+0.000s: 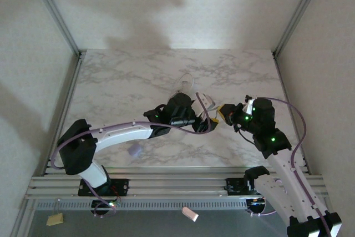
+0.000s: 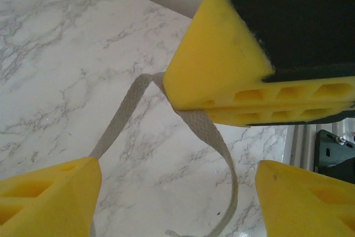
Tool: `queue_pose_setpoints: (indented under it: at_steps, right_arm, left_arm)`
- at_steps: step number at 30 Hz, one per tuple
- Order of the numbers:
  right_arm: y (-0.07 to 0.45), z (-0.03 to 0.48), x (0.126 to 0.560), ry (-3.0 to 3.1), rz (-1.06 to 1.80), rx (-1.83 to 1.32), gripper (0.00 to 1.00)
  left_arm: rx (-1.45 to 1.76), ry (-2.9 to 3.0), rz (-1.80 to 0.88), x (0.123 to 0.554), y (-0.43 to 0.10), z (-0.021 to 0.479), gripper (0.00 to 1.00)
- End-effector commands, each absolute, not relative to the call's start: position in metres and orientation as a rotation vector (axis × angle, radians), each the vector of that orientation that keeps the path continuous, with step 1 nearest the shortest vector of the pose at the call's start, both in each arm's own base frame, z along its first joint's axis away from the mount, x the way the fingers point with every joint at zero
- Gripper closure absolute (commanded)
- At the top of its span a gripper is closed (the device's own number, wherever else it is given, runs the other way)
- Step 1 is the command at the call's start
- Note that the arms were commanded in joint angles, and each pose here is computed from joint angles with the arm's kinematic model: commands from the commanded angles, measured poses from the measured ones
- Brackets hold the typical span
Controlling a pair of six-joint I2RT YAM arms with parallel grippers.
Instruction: Tie the shoes
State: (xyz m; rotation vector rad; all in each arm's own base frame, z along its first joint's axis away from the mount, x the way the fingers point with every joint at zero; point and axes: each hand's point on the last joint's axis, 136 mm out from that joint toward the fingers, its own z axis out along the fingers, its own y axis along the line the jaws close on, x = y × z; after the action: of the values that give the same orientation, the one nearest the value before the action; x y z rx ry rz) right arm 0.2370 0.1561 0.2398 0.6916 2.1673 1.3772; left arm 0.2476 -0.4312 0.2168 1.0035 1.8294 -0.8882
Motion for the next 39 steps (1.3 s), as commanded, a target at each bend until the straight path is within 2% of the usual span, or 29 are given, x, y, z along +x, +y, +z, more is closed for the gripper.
queue_pose_setpoints:
  at_steps: [1, 6, 8, 10, 12, 16, 19, 23, 31, 37, 39]
  right_arm:
    - [0.161, 0.253, 0.235, 2.145, 1.413, 0.650, 1.00]
    - [0.161, 0.249, 0.235, 2.158, 1.395, 0.649, 1.00]
    - [0.161, 0.247, 0.236, 2.163, 1.388, 0.644, 1.00]
    - [0.161, 0.247, 0.236, 2.170, 1.371, 0.626, 1.00]
    - [0.159, 0.248, 0.236, 2.176, 1.326, 0.589, 0.97]
    - [0.142, 0.244, 0.235, 2.172, 1.149, 0.519, 0.66]
    - [0.127, 0.231, 0.232, 2.166, 1.021, 0.489, 0.56]
    - [0.125, 0.207, 0.230, 2.165, 0.976, 0.414, 0.55]
    - [0.158, 0.153, 0.238, 2.211, 1.102, 0.332, 0.57]
    - [0.183, 0.138, 0.252, 2.156, 1.106, 0.190, 0.56]
    - [0.192, 0.137, 0.259, 2.114, 1.091, 0.108, 0.52]
  left_arm:
    - [1.001, 1.823, -0.877, 0.251, -0.438, 0.222, 0.37]
    - [0.943, 1.805, -0.843, 0.260, -0.435, 0.235, 0.65]
    - [0.920, 1.787, -0.837, 0.262, -0.431, 0.242, 0.80]
    - [0.860, 1.785, -0.793, 0.270, -0.423, 0.248, 1.00]
    - [0.809, 1.786, -0.765, 0.279, -0.415, 0.253, 1.00]
    - [0.723, 1.783, -0.777, 0.293, -0.404, 0.267, 1.00]
    - [0.668, 1.794, -0.761, 0.305, -0.399, 0.273, 1.00]
    - [0.629, 1.815, -0.725, 0.319, -0.396, 0.276, 1.00]
    - [0.587, 1.815, -0.702, 0.336, -0.398, 0.288, 1.00]
    - [0.537, 1.816, -0.688, 0.346, -0.396, 0.293, 1.00]
    - [0.528, 1.816, -0.688, 0.348, -0.395, 0.294, 1.00]
